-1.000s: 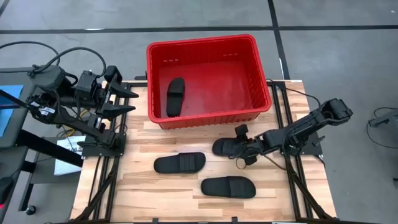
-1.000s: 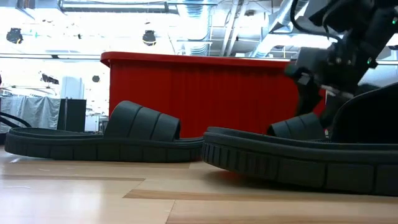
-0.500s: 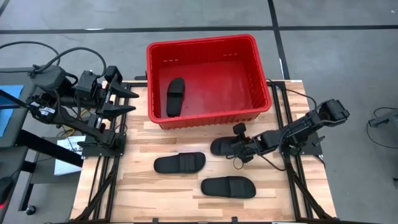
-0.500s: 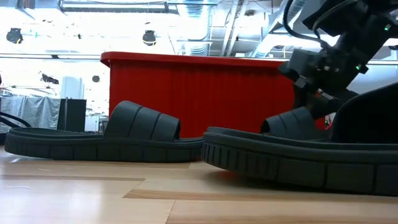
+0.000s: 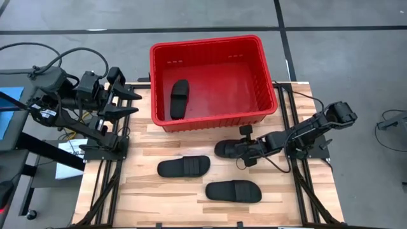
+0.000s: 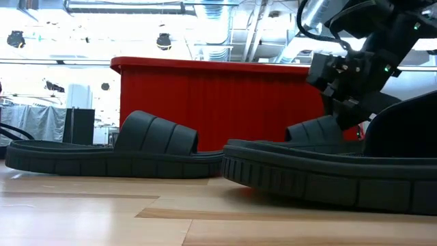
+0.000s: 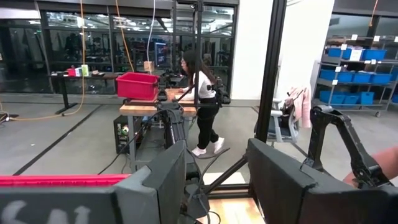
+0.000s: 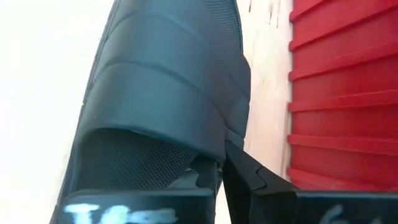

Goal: Pick and place slides into bin
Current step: Put the top right black slide into the red bin

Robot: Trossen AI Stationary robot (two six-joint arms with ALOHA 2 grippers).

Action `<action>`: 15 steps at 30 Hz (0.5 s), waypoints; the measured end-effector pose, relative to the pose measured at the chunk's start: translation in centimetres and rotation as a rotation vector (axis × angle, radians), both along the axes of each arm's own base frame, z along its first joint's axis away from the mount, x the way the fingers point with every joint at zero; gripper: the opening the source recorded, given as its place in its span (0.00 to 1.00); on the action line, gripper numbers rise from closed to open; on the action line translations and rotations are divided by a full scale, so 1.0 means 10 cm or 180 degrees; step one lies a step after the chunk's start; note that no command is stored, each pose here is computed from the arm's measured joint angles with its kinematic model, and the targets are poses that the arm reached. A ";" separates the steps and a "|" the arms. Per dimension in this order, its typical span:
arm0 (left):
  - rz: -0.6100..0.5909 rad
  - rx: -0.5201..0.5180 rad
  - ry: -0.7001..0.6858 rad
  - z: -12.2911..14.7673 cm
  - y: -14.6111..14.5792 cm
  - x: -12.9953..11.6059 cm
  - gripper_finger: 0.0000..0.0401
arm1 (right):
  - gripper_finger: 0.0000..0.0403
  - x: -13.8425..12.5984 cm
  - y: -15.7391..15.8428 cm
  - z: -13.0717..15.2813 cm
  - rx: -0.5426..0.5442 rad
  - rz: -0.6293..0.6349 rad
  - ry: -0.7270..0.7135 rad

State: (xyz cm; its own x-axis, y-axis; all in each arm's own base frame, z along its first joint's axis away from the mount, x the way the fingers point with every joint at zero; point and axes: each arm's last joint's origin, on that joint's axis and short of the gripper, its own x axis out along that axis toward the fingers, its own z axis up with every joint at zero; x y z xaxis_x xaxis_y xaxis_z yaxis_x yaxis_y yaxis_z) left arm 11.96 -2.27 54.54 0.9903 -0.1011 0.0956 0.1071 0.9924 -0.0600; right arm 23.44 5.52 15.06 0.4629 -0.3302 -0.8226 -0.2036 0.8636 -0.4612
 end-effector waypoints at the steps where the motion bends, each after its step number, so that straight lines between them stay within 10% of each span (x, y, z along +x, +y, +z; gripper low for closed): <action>1: -0.0002 -0.0018 0.0002 0.00 0.00 0.00 0.40 | 0.01 0.00 0.01 0.01 -0.0014 0.0009 0.0017; 15: -0.0001 -0.0149 0.0093 -0.03 -0.02 0.10 0.40 | 0.00 0.07 0.14 0.32 -0.0082 0.0016 0.0149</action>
State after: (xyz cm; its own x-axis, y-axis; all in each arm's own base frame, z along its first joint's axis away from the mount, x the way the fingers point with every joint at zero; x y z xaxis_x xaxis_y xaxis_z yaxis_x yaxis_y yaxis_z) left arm 12.96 -2.48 54.27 0.9927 -0.0973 0.0711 0.1048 0.9885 -0.1095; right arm 24.18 6.97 18.23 0.4259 -0.3492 -0.8347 -0.2299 0.8505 -0.4731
